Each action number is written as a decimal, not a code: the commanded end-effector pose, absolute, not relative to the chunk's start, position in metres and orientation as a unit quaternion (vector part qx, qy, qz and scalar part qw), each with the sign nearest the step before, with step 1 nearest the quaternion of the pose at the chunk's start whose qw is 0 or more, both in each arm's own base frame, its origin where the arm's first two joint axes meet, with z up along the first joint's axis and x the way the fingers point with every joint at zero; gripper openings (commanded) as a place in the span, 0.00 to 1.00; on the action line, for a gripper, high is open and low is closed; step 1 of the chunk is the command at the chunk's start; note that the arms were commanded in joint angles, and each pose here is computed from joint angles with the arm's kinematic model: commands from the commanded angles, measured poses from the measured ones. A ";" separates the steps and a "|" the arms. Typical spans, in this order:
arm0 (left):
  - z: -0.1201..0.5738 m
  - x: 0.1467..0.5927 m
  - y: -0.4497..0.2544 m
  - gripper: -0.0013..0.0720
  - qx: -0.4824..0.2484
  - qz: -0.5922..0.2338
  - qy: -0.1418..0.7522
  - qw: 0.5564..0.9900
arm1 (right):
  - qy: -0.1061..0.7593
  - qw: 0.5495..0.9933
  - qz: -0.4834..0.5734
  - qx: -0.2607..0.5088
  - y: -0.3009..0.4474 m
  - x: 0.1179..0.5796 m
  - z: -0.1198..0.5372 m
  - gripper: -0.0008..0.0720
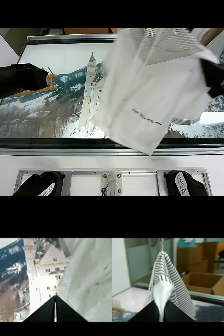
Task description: Fold the clothes and pants, and hang the long-sleeved shirts on hangers.
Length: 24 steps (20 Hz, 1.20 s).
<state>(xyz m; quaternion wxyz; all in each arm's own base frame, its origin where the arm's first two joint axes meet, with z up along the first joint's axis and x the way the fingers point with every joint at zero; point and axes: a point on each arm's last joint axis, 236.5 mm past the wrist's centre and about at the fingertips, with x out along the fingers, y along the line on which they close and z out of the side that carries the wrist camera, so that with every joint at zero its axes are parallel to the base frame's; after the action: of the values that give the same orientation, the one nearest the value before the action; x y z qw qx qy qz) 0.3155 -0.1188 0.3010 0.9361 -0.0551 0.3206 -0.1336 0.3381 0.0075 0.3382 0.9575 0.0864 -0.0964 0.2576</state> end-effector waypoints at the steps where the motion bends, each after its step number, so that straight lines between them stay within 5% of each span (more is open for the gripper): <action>1: 0.290 0.332 -0.125 0.03 -0.054 -0.132 0.330 0.933 | -0.103 0.991 0.070 0.042 -0.087 0.317 0.361 0.02; 6: 0.282 0.361 -0.135 0.03 -0.046 -0.137 0.320 0.936 | -0.098 0.983 -0.146 -0.047 -0.177 0.281 0.404 0.02; 12: 0.262 0.379 -0.142 0.03 -0.042 -0.134 0.337 0.931 | -0.162 0.901 -0.373 -0.151 -0.240 0.198 0.497 0.02; 24: 0.249 0.392 -0.147 0.03 -0.040 -0.132 0.346 0.928 | -0.224 0.844 -0.460 -0.165 -0.264 0.153 0.538 0.02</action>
<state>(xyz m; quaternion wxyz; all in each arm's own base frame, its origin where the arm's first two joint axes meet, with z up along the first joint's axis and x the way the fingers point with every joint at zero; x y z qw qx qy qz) 0.3900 -0.1470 0.2486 0.9269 -0.0394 0.3488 -0.1327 0.1660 -0.2588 0.5305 0.8604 -0.1618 -0.2088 -0.4358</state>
